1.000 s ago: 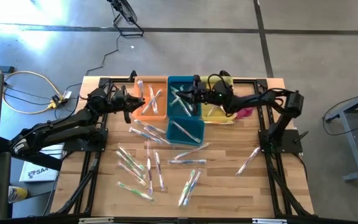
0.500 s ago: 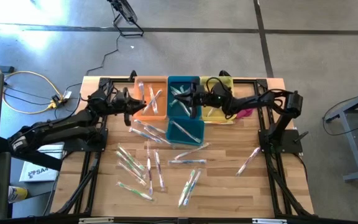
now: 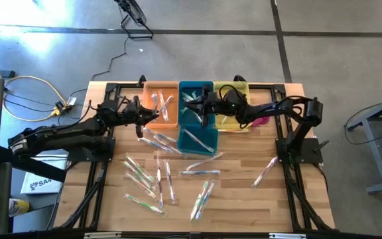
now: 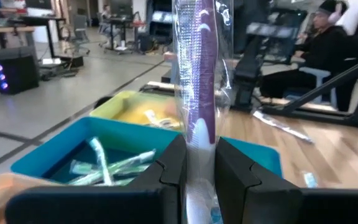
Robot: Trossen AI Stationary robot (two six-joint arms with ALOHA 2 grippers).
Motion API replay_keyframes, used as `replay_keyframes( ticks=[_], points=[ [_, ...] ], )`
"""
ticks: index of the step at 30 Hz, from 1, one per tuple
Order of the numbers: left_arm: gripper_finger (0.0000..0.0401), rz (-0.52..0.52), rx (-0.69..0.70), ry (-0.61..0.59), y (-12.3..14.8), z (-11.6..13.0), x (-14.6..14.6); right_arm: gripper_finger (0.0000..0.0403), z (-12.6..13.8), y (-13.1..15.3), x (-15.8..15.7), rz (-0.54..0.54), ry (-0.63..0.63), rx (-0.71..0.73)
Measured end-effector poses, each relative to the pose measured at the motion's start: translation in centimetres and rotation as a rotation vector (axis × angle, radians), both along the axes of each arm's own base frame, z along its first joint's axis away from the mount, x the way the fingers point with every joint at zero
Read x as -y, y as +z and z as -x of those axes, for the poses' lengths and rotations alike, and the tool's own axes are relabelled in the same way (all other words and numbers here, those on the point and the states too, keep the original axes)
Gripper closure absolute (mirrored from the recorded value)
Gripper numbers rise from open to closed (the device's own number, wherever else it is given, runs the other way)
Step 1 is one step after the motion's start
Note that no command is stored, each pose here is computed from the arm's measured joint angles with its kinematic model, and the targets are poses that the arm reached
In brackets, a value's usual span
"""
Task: Pick & Place Toothbrushes
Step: Put the violet toothbrush into the yellow bin
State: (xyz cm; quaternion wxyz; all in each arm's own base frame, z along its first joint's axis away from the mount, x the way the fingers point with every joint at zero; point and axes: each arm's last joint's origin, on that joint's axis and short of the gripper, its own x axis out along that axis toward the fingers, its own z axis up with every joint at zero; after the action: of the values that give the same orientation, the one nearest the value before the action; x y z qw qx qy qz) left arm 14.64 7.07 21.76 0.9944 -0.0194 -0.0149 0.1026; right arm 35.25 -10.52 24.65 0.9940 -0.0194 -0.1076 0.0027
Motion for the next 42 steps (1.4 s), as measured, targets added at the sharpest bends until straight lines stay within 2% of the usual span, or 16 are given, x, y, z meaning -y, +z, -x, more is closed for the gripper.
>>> replay_keyframes(
  ticks=[7,12,17,30,33,38,42],
  points=[
    [0.0354,0.003,-0.005,0.004,-0.3,-0.5,-0.3,0.0399,-2.8,0.0,-0.2,-0.029,0.031,0.0],
    [0.0354,0.0,-0.001,0.0,-0.3,-0.6,-0.4,0.0399,-4.3,-1.4,0.7,-0.117,0.038,-0.034],
    [0.0354,0.0,0.0,-0.016,-0.3,-0.6,-0.3,0.0399,-4.4,-1.6,1.7,-0.187,0.027,-0.032],
    [0.0354,-0.02,-0.004,-0.02,-0.3,-0.6,-0.3,0.0399,-4.6,-1.6,1.1,-0.193,-0.007,-0.025],
    [0.0354,-0.022,-0.004,-0.02,-0.3,-0.6,-0.3,0.0399,-4.7,-1.6,1.0,-0.227,-0.033,-0.017],
    [0.0354,-0.037,0.002,-0.019,-0.2,-0.6,-0.3,0.0399,-5.0,-0.9,0.9,-0.238,0.02,-0.009],
    [0.0354,-0.053,0.007,-0.019,-0.1,-0.6,-0.3,0.0394,-5.6,-0.7,0.5,-0.232,-0.01,-0.047]
  ],
)
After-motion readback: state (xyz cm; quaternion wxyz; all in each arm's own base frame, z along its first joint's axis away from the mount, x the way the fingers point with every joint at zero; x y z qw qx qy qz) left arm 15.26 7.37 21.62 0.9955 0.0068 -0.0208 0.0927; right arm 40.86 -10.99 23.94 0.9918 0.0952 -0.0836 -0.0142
